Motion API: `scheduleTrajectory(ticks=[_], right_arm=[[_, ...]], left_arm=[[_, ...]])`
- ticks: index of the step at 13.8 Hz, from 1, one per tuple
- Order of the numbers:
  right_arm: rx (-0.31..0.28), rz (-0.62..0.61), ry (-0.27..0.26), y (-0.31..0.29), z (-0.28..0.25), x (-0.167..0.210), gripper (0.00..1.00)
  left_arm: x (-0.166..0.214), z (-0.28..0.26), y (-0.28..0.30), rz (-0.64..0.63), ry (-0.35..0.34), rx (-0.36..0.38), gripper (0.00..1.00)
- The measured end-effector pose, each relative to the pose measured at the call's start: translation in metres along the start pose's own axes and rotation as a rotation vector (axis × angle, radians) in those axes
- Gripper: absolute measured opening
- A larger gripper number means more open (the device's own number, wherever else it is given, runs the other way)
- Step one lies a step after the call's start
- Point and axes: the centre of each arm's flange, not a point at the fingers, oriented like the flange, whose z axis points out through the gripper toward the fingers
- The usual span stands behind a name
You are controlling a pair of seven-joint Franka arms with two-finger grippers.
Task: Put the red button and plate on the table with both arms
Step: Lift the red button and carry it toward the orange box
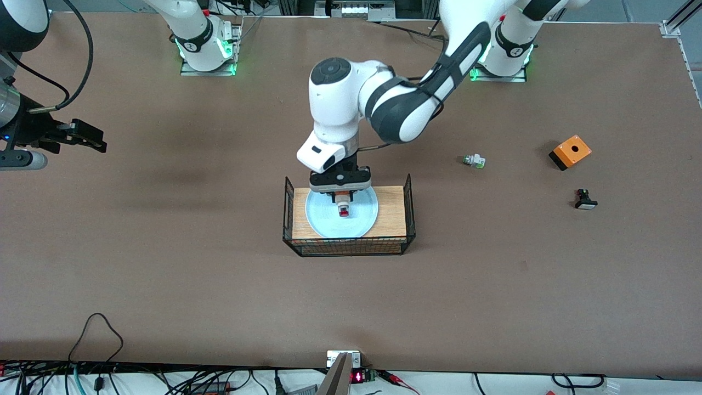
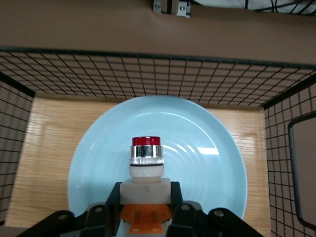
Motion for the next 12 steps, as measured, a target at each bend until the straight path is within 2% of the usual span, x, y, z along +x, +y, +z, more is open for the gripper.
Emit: scheduleTrajectory(ticks=[2,4,9,12], right_arm=[[0.000,0.001,0.000,0.000,0.000,0.000,1.00],[0.000,0.000,0.000,0.000,0.000,0.000,1.00],[0.000,-0.001,-0.001,0.000,0.000,0.000,1.00],[0.001,0.010,-0.003,-0.001,0.002,0.001,1.00]], left_arm=[[0.014,-0.040,-0.016,0.012,0.013,0.041,0.41],[0.032,-0.078,-0.045,0.061,-0.011,0.089,0.41],[0.097,-0.126,-0.165,0.240,-0.205,0.170,0.41],[0.134,-0.095,-0.252,0.300,-0.332,0.192,0.41]])
